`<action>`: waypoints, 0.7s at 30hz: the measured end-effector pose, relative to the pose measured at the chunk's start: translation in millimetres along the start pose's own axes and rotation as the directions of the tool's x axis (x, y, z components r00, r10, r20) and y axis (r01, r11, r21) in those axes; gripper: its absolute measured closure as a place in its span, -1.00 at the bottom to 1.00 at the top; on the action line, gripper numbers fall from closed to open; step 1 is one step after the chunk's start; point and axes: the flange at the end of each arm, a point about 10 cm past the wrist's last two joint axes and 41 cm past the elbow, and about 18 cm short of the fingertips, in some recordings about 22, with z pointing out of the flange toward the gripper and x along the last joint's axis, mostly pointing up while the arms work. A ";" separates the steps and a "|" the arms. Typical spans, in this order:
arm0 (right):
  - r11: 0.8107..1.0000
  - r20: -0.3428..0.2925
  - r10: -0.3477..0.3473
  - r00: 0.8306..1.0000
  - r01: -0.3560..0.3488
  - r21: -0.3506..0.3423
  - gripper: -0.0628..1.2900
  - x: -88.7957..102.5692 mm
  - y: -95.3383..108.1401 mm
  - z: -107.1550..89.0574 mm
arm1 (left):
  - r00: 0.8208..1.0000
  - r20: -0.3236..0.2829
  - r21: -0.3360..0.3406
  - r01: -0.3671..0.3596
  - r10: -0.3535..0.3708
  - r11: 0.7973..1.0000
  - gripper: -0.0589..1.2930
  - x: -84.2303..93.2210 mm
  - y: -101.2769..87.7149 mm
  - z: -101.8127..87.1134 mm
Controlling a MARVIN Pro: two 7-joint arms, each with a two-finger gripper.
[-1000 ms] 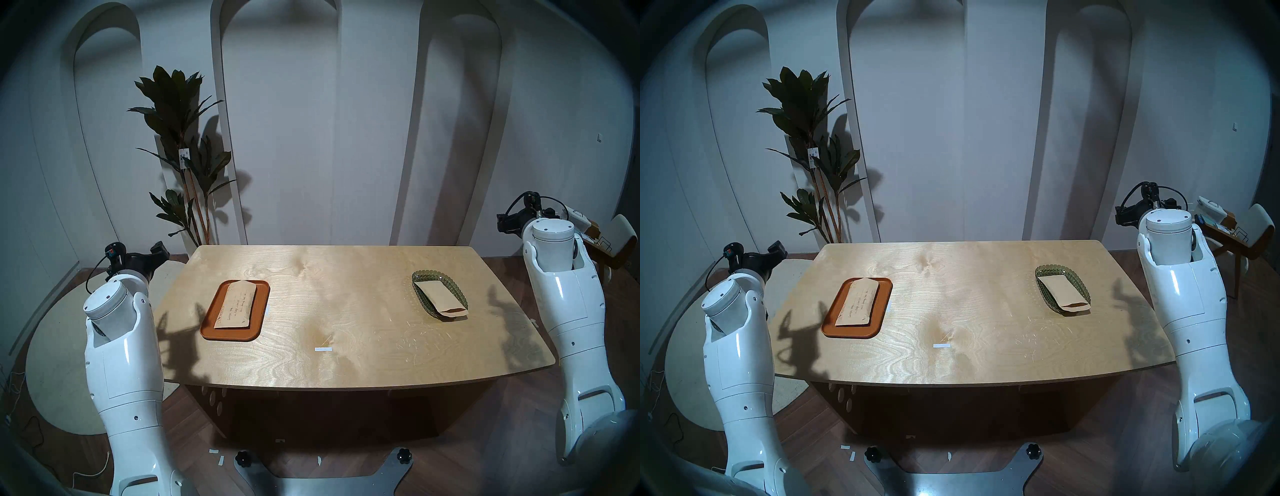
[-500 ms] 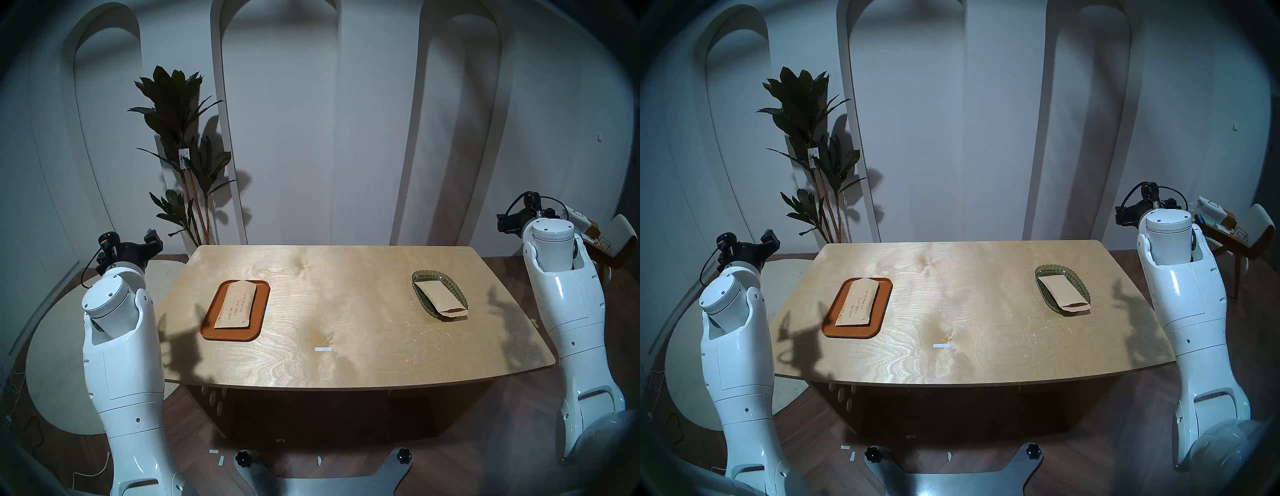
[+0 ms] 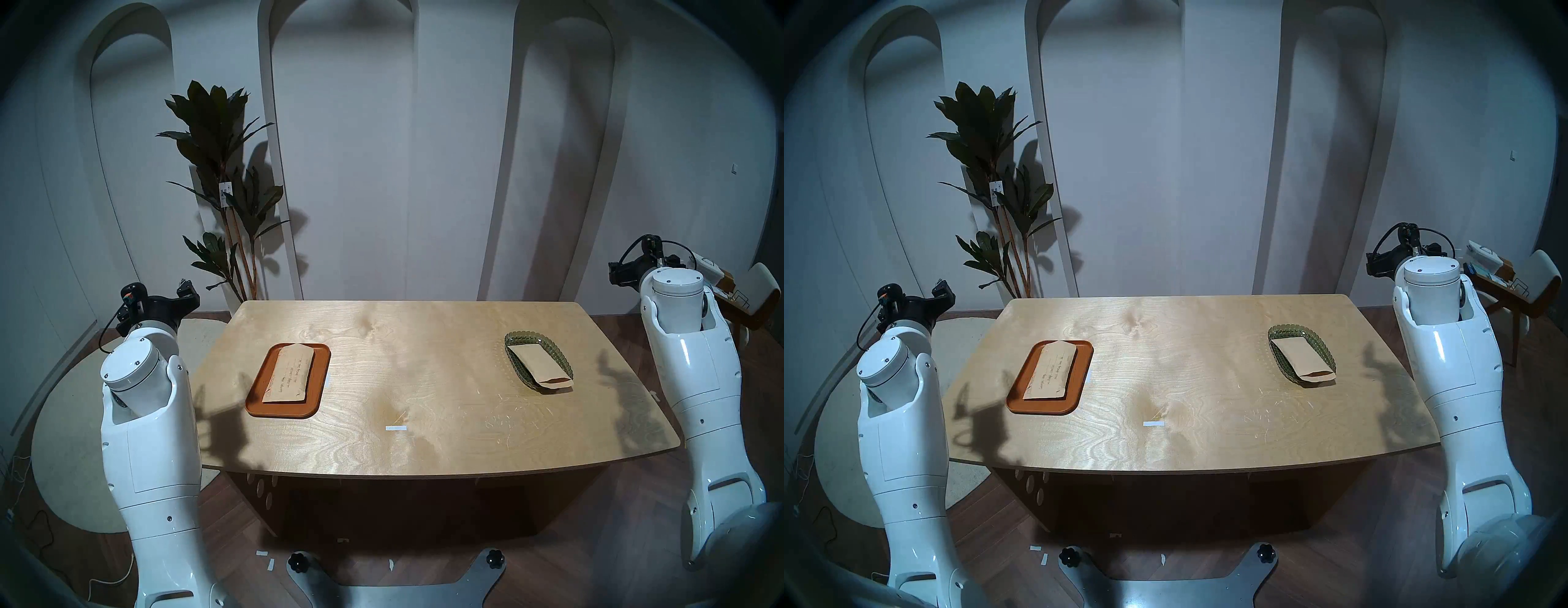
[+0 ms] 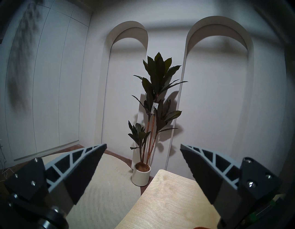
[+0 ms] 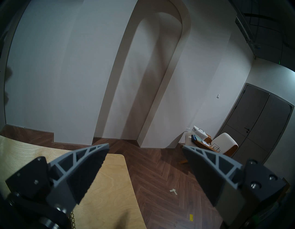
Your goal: Sort the mail into the trays, one tray per recipient
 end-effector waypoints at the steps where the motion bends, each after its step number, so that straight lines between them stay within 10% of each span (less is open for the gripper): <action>1: 1.000 0.000 0.000 1.000 0.000 0.000 -0.91 0.0 0.0 0.0 | 1.000 0.000 -0.001 -0.001 0.001 1.000 -0.94 0.0 0.0 -0.1; 21: 1.000 0.000 0.000 1.000 0.000 0.000 -0.91 0.0 0.0 0.0 | 1.000 -0.001 -0.004 -0.006 0.006 1.000 -0.94 0.0 -0.6 -0.4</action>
